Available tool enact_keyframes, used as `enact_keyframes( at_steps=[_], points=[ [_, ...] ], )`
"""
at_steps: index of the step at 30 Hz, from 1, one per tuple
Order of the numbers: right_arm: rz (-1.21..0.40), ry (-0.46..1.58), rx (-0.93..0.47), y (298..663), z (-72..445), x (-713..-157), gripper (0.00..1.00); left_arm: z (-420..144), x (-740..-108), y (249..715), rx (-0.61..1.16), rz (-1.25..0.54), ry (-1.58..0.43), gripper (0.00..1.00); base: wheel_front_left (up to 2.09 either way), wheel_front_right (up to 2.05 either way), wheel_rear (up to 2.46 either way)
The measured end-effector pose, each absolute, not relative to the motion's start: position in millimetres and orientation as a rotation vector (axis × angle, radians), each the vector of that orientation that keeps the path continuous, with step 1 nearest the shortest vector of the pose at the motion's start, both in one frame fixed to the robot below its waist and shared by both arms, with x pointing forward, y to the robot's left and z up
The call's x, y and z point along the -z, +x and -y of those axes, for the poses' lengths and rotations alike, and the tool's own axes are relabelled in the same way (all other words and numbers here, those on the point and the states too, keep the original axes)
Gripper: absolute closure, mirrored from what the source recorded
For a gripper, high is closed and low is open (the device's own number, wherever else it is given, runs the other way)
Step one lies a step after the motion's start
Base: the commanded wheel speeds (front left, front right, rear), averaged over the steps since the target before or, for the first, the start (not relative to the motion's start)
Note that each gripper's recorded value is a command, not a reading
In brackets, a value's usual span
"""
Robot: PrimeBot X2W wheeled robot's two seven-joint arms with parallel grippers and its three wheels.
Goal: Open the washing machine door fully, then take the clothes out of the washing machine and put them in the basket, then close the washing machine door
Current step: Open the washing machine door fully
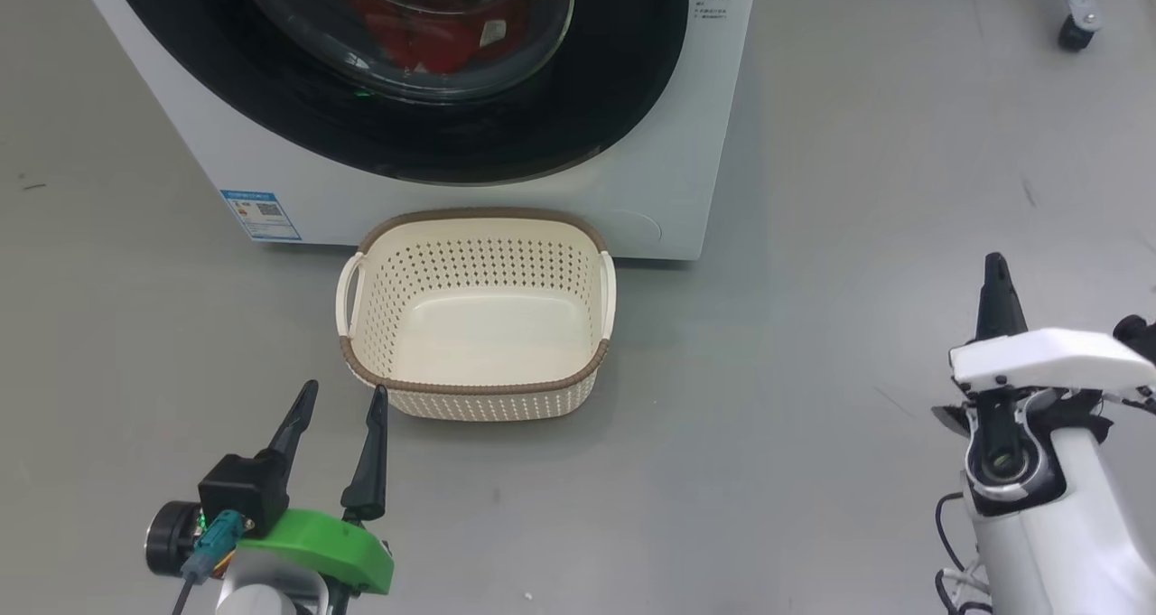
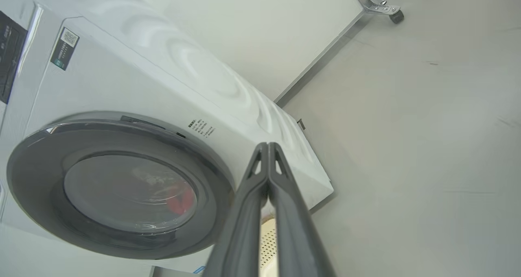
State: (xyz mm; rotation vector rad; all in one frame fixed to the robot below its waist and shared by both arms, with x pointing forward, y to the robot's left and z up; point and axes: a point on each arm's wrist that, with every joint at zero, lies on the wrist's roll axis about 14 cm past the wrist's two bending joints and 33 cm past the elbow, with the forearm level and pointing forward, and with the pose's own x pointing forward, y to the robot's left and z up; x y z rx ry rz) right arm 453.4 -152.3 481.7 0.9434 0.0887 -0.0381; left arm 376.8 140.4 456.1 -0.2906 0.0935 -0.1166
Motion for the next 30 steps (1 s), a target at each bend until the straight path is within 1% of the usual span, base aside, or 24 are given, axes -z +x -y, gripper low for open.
enact_keyframes(
  at_steps=[4,10,14,22,23,30],
  points=[
    [-0.092,1.126,0.02,476.4,147.1,-491.9,1.0,-143.3,-455.4,382.1,0.11,-0.094,-0.287,0.0,0.0,0.0,0.0],
    [-0.085,1.233,-0.042,513.7,132.6,-514.1,1.0,-150.2,-447.1,383.8,0.09,-0.116,-0.286,0.0,0.0,0.0,0.0],
    [-0.103,1.393,-0.05,535.6,127.7,-520.2,1.0,-157.8,-442.6,385.9,0.067,-0.127,-0.282,0.0,0.0,0.0,0.0],
    [-0.151,1.444,-0.132,575.8,97.8,-535.2,1.0,-167.8,-440.7,393.2,0.037,-0.127,-0.293,0.0,0.0,0.0,0.0],
    [-0.151,1.444,-0.132,575.8,97.8,-535.2,1.0,-167.8,-440.7,393.2,0.037,-0.127,-0.293,0.0,0.0,0.0,0.0],
    [-0.156,1.461,-0.192,608.9,85.9,-548.3,1.0,-173.1,-431.9,396.5,0.012,-0.149,-0.321,0.0,0.0,0.0,0.0]
  ],
)
